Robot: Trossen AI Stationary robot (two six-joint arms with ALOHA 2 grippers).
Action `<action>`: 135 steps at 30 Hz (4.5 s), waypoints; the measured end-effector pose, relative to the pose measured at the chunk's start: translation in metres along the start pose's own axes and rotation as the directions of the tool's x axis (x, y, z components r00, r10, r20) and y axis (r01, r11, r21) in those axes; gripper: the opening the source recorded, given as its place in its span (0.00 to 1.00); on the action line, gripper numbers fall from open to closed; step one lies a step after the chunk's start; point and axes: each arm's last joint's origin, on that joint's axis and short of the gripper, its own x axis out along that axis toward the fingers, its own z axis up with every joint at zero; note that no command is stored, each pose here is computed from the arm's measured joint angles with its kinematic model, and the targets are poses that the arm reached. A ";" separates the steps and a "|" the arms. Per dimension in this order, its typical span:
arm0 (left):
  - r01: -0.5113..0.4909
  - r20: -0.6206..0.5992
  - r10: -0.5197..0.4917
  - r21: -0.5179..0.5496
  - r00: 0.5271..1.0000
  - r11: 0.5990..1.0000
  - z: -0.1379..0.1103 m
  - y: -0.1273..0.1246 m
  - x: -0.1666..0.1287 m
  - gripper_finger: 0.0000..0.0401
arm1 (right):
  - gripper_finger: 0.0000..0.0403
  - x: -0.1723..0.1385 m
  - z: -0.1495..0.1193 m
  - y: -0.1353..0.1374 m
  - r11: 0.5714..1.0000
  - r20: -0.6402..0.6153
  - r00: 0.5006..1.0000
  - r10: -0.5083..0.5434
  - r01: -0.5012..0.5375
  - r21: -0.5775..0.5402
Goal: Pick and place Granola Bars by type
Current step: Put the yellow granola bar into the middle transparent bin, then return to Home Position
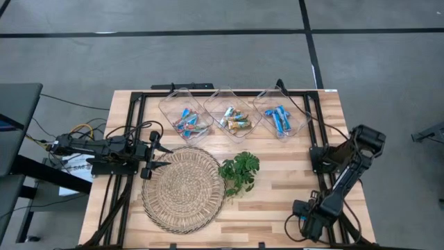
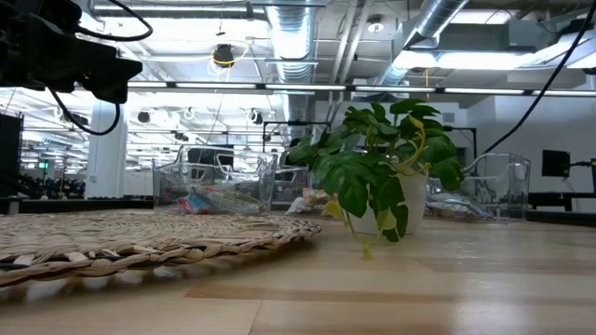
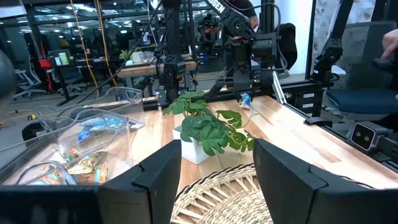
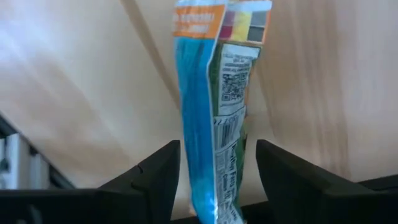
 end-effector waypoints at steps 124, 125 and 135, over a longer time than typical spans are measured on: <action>0.002 0.000 -0.002 0.000 1.000 1.000 0.000 0.000 0.000 0.48 | 0.54 -0.169 0.307 -0.212 0.747 0.624 0.608 -0.491 0.662 -0.057; 0.001 0.000 -0.001 0.000 1.000 1.000 0.000 0.000 0.000 0.48 | 0.55 -0.170 0.305 -0.212 0.752 0.625 0.610 -0.487 0.657 -0.056; 0.001 0.000 -0.001 0.000 1.000 1.000 0.000 0.000 0.000 0.48 | 0.56 -0.193 0.228 -0.169 0.897 0.764 0.606 -0.221 0.435 -0.085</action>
